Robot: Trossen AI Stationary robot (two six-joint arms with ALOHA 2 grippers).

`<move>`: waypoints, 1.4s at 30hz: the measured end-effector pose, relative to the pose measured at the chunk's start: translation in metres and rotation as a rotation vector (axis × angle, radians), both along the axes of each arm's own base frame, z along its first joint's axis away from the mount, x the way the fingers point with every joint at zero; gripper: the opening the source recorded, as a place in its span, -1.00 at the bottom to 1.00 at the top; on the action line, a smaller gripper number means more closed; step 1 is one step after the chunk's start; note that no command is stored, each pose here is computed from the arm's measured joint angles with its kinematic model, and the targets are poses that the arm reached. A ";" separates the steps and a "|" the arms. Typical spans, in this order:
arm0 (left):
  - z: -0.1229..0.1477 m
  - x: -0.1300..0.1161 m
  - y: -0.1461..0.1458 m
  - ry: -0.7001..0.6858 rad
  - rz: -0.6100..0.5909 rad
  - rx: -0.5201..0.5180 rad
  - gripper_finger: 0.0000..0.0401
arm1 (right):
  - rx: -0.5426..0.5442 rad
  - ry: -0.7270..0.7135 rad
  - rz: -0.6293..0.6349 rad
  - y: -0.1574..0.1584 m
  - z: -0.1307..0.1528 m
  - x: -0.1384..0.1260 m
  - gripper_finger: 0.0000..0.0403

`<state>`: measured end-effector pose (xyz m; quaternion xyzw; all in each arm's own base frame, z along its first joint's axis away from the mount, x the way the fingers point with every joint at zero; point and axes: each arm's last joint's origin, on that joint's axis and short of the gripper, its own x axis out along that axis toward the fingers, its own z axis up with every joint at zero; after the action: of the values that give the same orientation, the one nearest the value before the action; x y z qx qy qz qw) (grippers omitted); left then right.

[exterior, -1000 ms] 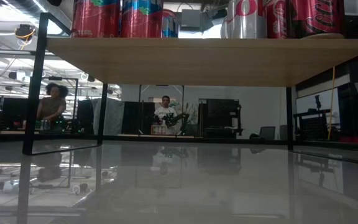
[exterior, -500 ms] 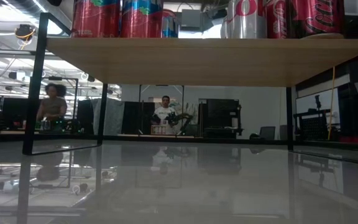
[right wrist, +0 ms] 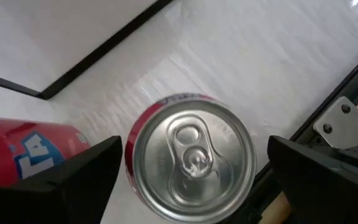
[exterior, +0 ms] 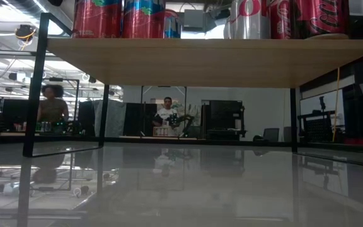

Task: Place canned beverage on shelf
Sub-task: Put the red soda can on the shelf

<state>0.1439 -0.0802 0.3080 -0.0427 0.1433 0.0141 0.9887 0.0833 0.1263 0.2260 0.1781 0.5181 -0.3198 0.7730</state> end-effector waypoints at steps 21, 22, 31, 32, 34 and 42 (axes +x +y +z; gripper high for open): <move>-0.001 0.000 0.000 0.007 -0.013 0.047 0.68 | 0.129 0.022 -0.005 0.010 0.041 0.003 0.93; -0.001 0.000 0.000 0.007 -0.015 0.054 0.68 | 0.123 0.027 0.004 0.010 0.045 0.003 0.93; -0.001 0.000 0.000 0.007 -0.017 0.061 0.68 | 0.088 0.064 0.184 0.008 0.069 0.002 0.93; -0.001 0.000 0.000 0.007 -0.017 0.061 0.68 | 0.082 0.071 0.218 0.008 0.069 0.002 0.93; -0.001 0.000 0.000 0.007 -0.017 0.062 0.68 | 0.066 0.086 0.278 0.008 0.069 0.002 0.93; 0.002 0.001 0.000 -0.021 -0.008 0.010 0.68 | -0.033 0.106 0.516 0.007 0.070 0.003 0.93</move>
<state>0.1446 -0.0807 0.3102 -0.0373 0.1328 0.0105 0.9904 0.0866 0.1338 0.2964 0.0108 0.5808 -0.1294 0.8036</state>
